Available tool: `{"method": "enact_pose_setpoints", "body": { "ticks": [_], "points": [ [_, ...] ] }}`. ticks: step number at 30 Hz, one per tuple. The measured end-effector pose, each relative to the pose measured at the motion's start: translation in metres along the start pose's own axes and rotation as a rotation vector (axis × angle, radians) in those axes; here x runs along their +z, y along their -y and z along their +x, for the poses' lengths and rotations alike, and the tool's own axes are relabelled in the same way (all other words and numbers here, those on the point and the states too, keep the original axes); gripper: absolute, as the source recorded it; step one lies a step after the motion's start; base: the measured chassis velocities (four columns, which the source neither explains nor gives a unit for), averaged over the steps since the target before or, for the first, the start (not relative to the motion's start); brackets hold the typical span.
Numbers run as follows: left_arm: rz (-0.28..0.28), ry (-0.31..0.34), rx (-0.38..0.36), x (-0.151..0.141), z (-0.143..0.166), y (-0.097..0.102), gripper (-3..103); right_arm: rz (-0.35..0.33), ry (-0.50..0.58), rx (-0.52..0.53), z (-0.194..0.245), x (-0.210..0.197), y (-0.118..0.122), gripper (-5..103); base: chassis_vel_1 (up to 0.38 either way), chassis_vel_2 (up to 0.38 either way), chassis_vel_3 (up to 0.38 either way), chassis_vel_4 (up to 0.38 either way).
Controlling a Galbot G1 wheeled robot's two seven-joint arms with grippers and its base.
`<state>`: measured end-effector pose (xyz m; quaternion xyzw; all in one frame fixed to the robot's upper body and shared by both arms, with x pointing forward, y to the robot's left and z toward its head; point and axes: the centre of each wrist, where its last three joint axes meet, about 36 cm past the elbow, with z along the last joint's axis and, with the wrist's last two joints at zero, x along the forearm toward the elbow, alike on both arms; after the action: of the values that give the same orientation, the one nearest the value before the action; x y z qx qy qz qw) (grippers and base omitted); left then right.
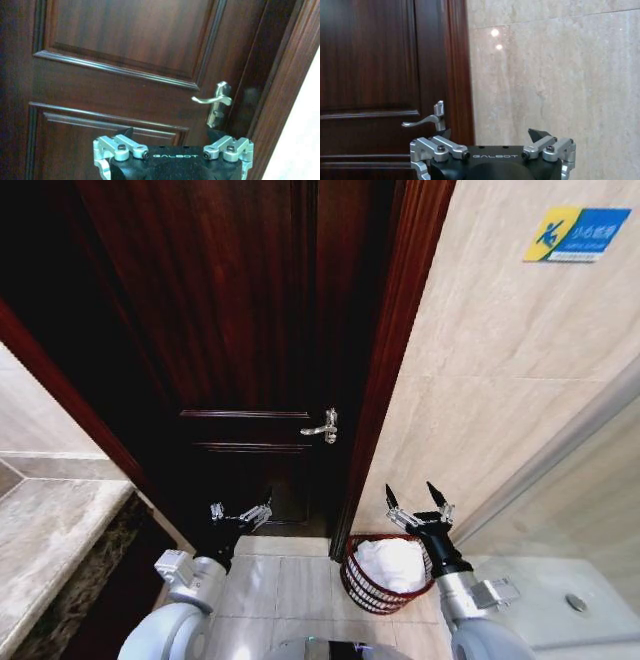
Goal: Discard the used towel into the hamper.
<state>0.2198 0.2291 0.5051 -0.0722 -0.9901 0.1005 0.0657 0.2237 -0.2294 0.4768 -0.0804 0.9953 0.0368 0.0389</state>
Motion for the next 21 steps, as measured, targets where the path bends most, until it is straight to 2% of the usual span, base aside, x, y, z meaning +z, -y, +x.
{"method": "enact_pose_setpoints", "body": {
  "ticks": [14,21],
  "points": [
    [0.001,0.0,0.0,0.0,0.0,0.0001,99,0.001,-0.001,0.001,0.0001,0.0001,0.0003,100,-0.156,-0.176,0.16,0.168],
    [0.0,0.0,0.0,0.0,0.0,0.0,99,0.0,-0.001,0.0,0.0,0.0001,0.0,100,-0.002,-0.001,0.005,-0.002]
  ]
}}
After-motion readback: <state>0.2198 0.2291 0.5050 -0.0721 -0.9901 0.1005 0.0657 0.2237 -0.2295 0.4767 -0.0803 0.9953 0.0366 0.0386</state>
